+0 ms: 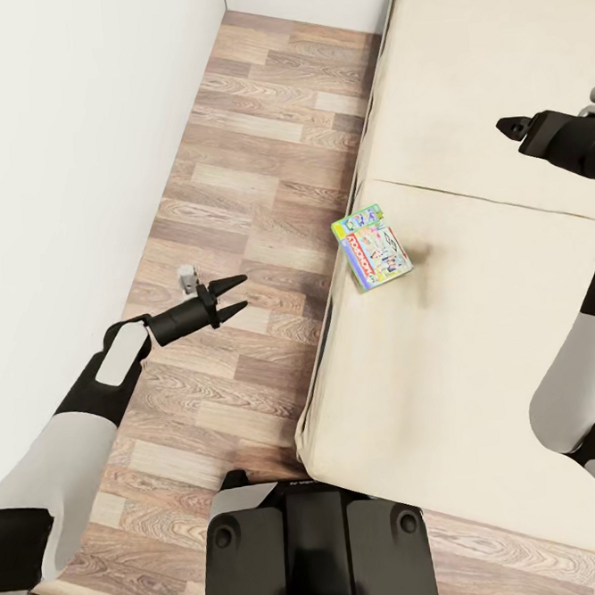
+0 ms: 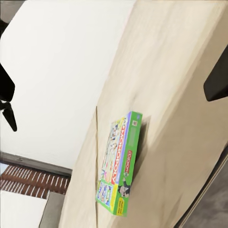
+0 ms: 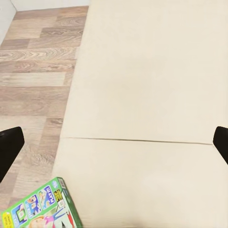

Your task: Put all the toys in the child's room - the three board games (two on the bed and one on the table), the two jigsaw puzzles on the table, and the tennis ball on the table - inside the toy box on the table in the child's room.

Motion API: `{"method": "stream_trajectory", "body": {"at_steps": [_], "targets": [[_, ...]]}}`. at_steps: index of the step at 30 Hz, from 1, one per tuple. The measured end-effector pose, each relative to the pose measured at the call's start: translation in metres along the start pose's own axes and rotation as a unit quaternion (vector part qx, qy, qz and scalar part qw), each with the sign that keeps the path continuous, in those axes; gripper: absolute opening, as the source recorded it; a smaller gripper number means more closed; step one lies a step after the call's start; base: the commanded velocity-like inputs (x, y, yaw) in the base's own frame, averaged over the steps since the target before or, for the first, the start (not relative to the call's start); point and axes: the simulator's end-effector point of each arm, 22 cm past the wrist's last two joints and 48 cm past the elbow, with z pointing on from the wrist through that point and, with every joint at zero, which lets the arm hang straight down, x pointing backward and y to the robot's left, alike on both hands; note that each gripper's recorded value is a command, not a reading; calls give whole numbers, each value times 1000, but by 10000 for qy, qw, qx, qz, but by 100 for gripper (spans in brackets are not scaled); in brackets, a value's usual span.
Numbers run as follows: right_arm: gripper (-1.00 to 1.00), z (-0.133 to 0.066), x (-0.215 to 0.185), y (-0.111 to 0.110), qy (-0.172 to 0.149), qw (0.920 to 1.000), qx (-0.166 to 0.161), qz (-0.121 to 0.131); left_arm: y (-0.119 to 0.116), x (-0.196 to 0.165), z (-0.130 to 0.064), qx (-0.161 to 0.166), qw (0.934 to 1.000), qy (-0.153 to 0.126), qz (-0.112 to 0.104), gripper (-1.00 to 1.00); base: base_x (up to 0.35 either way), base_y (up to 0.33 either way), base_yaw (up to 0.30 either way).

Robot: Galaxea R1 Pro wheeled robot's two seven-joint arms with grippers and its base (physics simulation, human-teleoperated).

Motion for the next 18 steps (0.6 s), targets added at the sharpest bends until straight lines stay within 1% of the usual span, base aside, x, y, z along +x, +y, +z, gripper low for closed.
{"method": "stream_trajectory", "body": {"at_steps": [1,3,10,12,14,15,18], "targets": [[100,0,0,0,0,10000,0,0,0,0,0,-1,10000,0,3,100,0,0,0],[100,0,1,0,9,10000,1,2,-7,2,-9,77,9999,3,74,100,0,0,0],[100,1,4,0,30,10000,0,7,-18,10,-21,226,9996,93,107,100,0,0,0],[100,3,6,-1,34,10000,0,8,-20,10,-21,255,9995,104,134,100,0,0,0],[100,5,9,-1,39,10000,-2,9,-26,11,-21,326,9992,128,216,100,0,0,0],[100,6,9,-1,39,10000,-1,9,-25,11,-21,324,9992,128,219,100,0,0,0],[100,9,12,-2,43,10000,-3,11,-31,12,-18,389,9986,169,321,100,0,0,0]]}}
